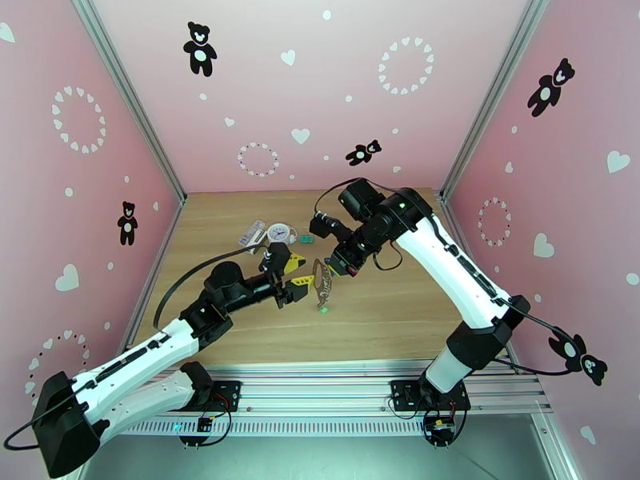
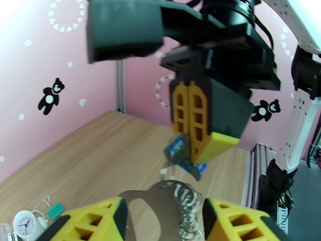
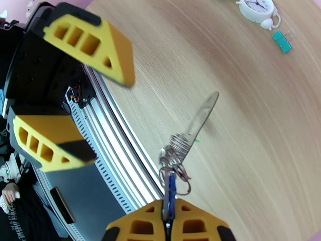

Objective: Remove the keys from the keyring

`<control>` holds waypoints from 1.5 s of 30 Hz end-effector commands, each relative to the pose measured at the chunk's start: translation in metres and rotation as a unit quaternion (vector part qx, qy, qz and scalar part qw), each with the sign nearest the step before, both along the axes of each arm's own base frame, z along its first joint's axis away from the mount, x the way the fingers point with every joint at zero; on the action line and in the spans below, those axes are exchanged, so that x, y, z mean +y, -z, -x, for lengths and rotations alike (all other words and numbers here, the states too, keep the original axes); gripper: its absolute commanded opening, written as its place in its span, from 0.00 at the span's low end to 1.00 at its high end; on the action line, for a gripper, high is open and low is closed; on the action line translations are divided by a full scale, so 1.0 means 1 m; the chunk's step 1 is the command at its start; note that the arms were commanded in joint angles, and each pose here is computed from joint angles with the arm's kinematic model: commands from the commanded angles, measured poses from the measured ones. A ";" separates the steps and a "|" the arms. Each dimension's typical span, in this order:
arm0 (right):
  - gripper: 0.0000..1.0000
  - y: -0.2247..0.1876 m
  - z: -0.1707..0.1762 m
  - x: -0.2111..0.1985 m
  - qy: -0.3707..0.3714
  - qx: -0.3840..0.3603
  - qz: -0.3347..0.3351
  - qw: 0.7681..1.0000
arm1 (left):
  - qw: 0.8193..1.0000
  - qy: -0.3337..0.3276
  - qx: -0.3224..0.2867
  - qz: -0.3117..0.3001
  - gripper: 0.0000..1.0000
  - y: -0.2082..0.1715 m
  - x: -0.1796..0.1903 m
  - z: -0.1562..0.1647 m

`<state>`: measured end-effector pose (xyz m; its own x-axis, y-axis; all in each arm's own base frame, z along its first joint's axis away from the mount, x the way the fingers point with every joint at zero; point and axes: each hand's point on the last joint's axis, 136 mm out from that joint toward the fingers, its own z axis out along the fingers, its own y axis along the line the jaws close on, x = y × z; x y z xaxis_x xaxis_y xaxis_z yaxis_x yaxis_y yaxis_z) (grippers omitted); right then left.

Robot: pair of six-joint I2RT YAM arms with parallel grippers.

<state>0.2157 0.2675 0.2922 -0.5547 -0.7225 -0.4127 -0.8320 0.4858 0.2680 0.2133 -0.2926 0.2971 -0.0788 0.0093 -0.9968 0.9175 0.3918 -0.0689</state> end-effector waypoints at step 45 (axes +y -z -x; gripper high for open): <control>0.00 -0.034 0.025 0.002 -0.149 -0.114 -0.081 0.979 | 0.996 0.071 -0.048 0.008 0.26 -0.022 -0.028 0.003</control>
<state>0.1987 0.2697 0.3171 -0.2466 -0.7668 -0.5926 -0.9687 0.2128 0.1278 0.2153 -0.3179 0.3068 -0.0076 0.0429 -0.9990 0.9592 0.2828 0.0049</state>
